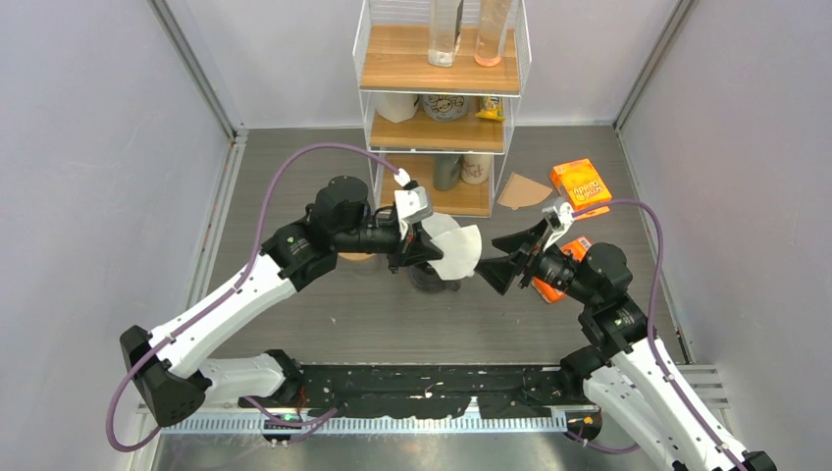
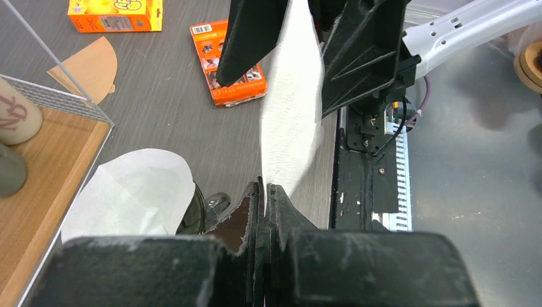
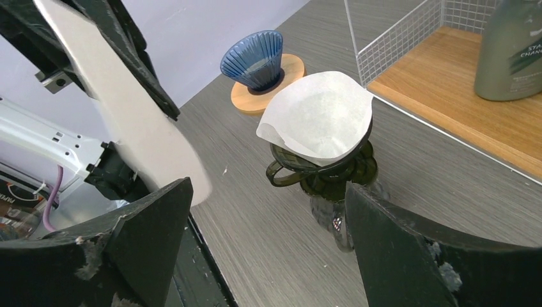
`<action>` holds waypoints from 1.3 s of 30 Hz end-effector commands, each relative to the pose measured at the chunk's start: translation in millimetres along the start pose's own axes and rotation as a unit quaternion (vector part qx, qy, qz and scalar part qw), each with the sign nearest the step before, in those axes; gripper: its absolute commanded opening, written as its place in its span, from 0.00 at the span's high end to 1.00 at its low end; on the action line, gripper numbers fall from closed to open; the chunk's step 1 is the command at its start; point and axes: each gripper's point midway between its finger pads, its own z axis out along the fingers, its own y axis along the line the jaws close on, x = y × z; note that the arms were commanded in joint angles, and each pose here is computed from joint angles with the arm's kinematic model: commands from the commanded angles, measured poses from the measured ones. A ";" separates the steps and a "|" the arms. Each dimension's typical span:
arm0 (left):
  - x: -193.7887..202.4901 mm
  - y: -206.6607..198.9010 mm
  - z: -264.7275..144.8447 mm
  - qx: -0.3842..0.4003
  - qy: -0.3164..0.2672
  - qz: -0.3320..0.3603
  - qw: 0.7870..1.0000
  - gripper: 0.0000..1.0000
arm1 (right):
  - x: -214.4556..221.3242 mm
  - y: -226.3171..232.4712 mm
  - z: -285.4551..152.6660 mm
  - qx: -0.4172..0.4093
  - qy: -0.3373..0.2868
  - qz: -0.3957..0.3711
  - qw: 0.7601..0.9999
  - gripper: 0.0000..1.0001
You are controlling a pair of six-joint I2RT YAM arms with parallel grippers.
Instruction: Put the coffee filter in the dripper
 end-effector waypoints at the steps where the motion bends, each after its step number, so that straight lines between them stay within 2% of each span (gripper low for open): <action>1: -20.8 4.3 -0.6 -0.011 -0.025 0.000 1.000 1.00 | -13.5 8.3 -0.5 -0.019 -0.022 -0.021 0.999 0.05; 10: -17.3 -0.7 1.6 0.007 -0.021 -0.007 1.000 1.00 | -19.7 5.3 2.2 -0.009 -0.026 -0.021 0.999 0.04; 21: -17.7 7.5 5.3 -0.012 -0.017 -0.028 0.999 1.00 | -16.2 16.0 3.5 -0.041 -0.011 -0.013 0.999 0.04; 23: -18.2 9.7 4.7 -0.019 -0.018 -0.030 0.999 1.00 | -13.3 13.5 1.3 -0.031 -0.006 -0.013 0.999 0.05; 28: -20.1 5.2 1.6 -0.011 -0.021 -0.023 0.999 1.00 | -9.2 -18.2 -9.2 0.073 0.000 -0.009 0.997 0.04; 31: -19.0 1.9 0.6 -0.004 -0.020 -0.020 1.000 1.00 | -12.7 -28.2 -12.4 0.106 -0.004 -0.011 0.994 0.05; 39: -18.7 -0.4 -0.1 0.002 -0.019 -0.018 1.000 1.00 | -13.6 -31.8 -13.3 0.120 0.008 -0.011 0.993 0.05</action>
